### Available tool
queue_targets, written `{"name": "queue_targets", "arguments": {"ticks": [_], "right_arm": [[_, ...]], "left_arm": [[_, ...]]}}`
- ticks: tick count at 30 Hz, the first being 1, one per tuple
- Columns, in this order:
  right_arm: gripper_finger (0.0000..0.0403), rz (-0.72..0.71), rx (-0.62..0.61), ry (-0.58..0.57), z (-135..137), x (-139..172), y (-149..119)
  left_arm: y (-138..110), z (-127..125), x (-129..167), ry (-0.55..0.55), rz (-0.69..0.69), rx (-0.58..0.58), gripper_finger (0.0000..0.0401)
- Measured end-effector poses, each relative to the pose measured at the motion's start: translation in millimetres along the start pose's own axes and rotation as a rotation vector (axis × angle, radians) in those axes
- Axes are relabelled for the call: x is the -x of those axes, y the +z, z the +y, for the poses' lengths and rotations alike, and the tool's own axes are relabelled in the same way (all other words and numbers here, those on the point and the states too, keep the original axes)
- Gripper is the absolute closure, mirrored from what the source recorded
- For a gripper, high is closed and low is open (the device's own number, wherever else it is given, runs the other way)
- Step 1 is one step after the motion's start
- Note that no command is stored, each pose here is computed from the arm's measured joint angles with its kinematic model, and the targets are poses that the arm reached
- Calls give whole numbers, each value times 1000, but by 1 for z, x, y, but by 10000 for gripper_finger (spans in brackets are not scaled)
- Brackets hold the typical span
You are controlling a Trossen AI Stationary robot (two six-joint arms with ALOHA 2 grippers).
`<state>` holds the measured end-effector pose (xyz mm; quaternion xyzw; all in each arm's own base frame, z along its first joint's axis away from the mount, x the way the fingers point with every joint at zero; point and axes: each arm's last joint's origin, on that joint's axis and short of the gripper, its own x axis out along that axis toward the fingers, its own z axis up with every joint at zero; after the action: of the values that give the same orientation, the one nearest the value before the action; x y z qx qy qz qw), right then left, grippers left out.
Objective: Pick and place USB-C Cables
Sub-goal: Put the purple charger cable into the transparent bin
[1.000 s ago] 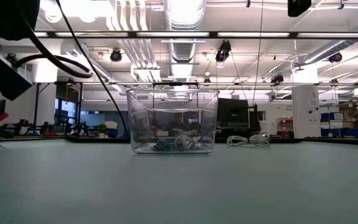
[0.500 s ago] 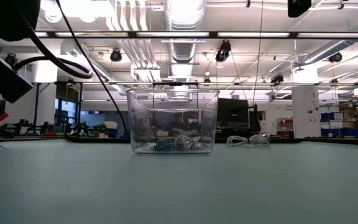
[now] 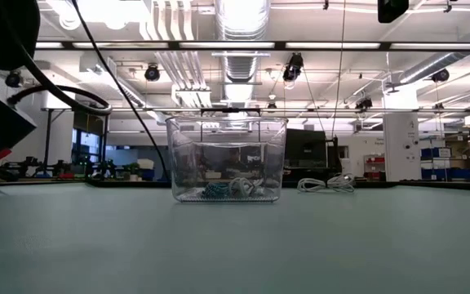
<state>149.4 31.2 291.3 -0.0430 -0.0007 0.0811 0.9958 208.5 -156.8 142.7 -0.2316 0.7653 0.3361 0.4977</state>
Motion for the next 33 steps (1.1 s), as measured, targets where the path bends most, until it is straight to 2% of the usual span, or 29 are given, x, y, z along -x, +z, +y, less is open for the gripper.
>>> {"name": "queue_targets", "arguments": {"ticks": [10, 21, 29, 33], "right_arm": [[280, 14, 1, 1, 0, 0, -1], [280, 14, 1, 1, 0, 0, -1], [280, 14, 1, 1, 0, 0, -1], [280, 14, 1, 1, 0, 0, -1]], "left_arm": [[2, 0, -7, -26, -7, 7, 285], [2, -1, -8, -34, -7, 8, 389], [2, -2, -6, -34, -19, 5, 389], [2, -5, 1, -34, -81, 1, 389]]}}
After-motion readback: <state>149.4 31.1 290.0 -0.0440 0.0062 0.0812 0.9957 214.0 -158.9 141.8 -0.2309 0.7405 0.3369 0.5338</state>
